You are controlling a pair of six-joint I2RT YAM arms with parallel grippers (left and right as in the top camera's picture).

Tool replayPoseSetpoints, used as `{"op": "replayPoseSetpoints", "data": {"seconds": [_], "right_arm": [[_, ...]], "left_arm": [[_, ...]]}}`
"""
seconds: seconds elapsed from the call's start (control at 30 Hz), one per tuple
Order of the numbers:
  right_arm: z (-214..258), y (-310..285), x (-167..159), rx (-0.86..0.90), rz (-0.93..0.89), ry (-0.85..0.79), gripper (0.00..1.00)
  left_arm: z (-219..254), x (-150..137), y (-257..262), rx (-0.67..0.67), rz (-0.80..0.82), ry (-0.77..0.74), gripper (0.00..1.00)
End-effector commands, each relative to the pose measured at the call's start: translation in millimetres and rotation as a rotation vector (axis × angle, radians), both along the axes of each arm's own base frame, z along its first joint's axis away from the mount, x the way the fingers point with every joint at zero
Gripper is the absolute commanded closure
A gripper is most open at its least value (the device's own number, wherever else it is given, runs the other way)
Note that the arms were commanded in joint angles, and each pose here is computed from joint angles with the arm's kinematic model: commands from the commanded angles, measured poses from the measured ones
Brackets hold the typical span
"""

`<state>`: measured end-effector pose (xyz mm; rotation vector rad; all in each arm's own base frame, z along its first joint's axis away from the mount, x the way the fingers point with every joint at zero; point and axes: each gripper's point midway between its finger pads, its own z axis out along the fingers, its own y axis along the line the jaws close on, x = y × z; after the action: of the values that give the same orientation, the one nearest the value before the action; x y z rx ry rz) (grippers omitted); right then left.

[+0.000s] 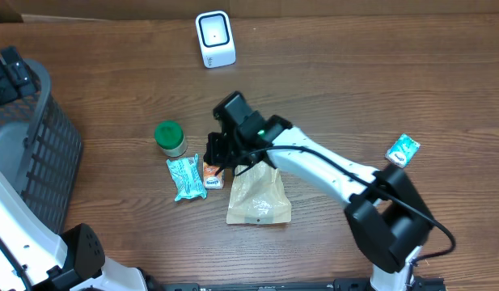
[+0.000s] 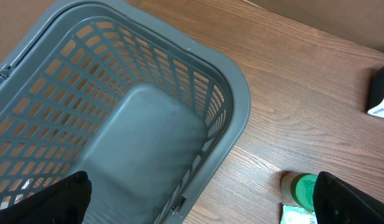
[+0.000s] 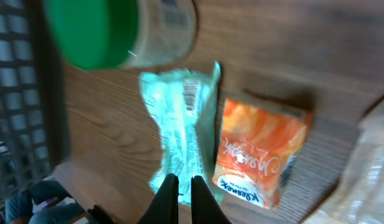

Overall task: Scan the item barcode
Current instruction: 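Move the right gripper over the clear plastic bag, then grasp the clear bag's edge with the right gripper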

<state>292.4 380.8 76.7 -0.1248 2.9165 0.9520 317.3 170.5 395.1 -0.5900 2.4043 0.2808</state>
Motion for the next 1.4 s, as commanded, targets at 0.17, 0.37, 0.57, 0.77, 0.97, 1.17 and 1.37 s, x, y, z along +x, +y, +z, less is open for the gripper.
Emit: {"op": "replayPoseSetpoints", "data": {"seconds": [0.17, 0.37, 0.57, 0.77, 0.97, 1.17, 1.37], "right_arm": [[-46.0, 1.0, -25.1, -0.101, -0.014, 0.111, 0.94], [-53.0, -24.9, -18.5, -0.166, -0.009, 0.120, 0.93], [-59.0, -62.7, 0.4, -0.229, 0.038, 0.086, 0.93], [-58.1, -88.7, 18.3, -0.256, 0.119, 0.028, 0.84], [-41.7, -100.6, 27.7, -0.215, 0.186, 0.027, 0.80], [-27.4, -90.3, 26.5, -0.190, 0.208, 0.027, 0.78], [1.4, -103.5, 29.2, -0.205, 0.181, 0.025, 0.82]], "left_arm": [[9.1, -2.4, -2.5, 0.019, -0.016, -0.023, 0.00], [9.1, -2.4, -2.5, 0.019, -0.016, -0.023, 0.01], [9.1, -2.4, -2.6, 0.019, -0.016, -0.023, 0.01], [9.1, -2.4, -2.6, 0.019, -0.016, -0.023, 0.00], [9.0, -2.6, -2.5, 0.018, -0.016, -0.023, 0.01], [9.0, -2.4, -2.6, 0.018, -0.016, -0.023, 0.00], [9.0, -2.4, -2.6, 0.018, -0.016, -0.023, 0.00]]}}
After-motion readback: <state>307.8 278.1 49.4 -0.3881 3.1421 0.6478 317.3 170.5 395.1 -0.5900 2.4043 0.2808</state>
